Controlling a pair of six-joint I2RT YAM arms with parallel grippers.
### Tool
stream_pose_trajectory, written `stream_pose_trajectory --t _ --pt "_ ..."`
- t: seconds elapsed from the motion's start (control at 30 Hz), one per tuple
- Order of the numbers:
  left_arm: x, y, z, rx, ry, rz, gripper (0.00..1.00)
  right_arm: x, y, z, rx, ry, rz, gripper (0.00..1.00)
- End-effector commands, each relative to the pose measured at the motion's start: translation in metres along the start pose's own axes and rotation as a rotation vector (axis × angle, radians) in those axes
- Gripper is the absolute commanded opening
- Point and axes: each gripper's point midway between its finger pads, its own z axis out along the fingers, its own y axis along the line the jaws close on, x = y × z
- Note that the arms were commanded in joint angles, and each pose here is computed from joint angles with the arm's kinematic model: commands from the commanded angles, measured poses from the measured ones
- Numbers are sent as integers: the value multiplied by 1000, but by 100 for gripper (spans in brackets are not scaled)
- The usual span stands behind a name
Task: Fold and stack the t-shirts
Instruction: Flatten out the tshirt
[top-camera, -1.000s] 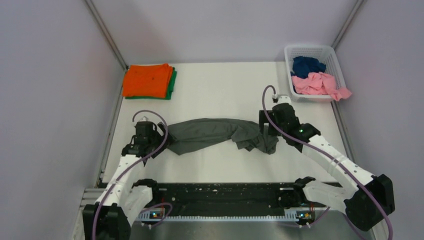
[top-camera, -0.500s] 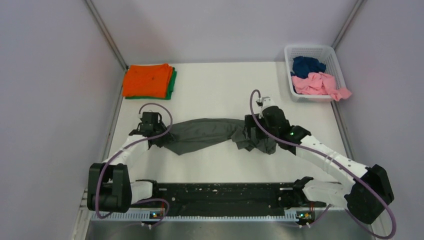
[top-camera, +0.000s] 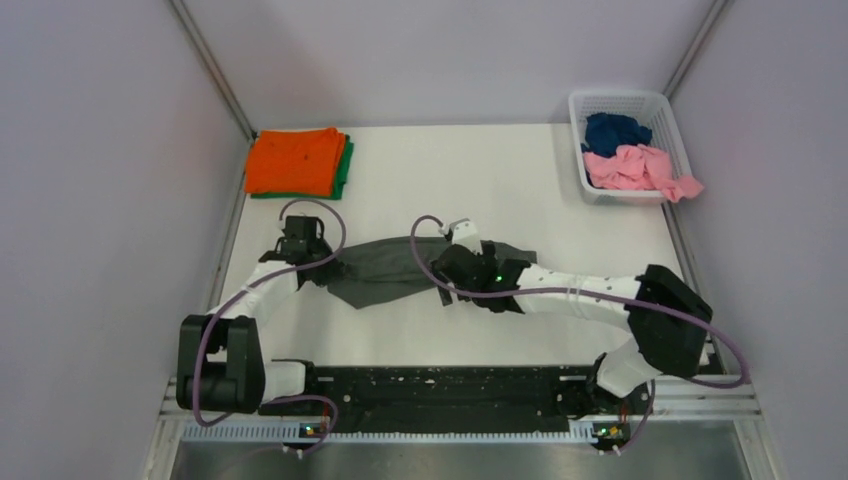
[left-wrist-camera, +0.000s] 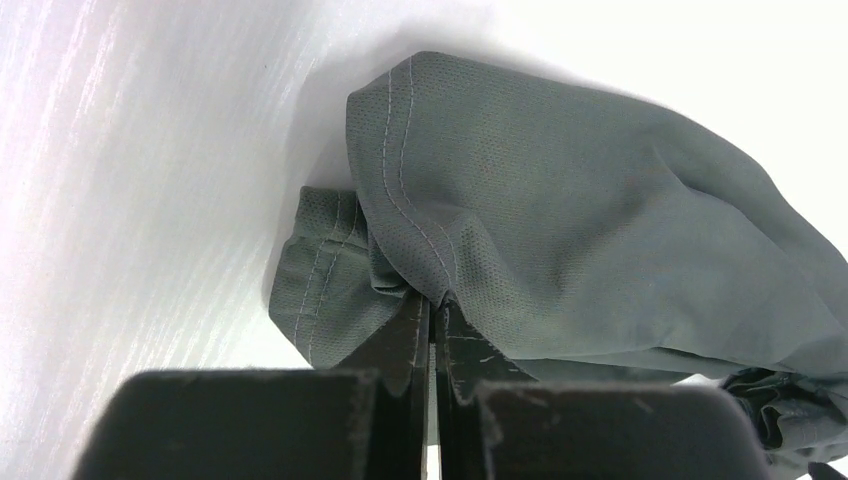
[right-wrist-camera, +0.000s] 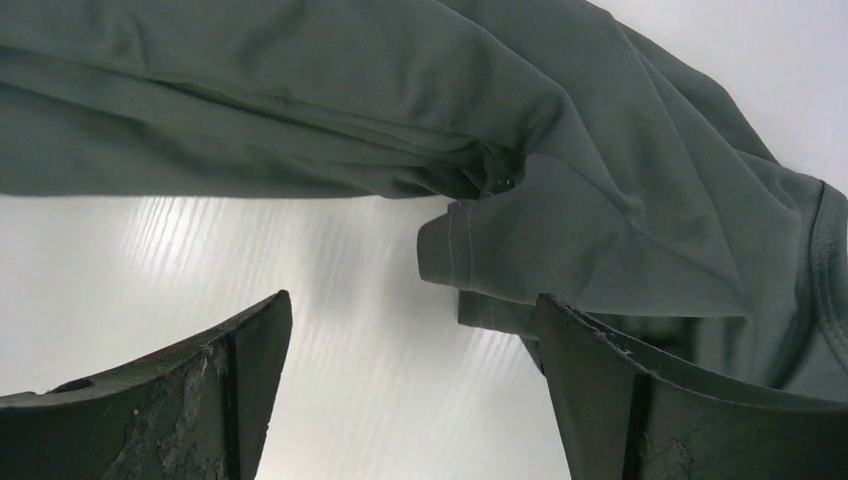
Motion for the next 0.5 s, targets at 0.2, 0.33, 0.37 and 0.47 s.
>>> stream_pose_trajectory --t 0.2,0.33,0.37,0.47 --pt "-18 -22 -23 95 -82 16 0 0 -35 25 393 -75 112 81" --pt "-19 -24 -30 116 -101 21 0 -7 -47 26 471 -133 113 55" --pt "-20 -23 -32 110 -109 21 0 -8 -50 25 489 -139 113 44" --pt "-23 -18 -35 85 -131 22 0 -10 -58 19 527 -153 117 28"
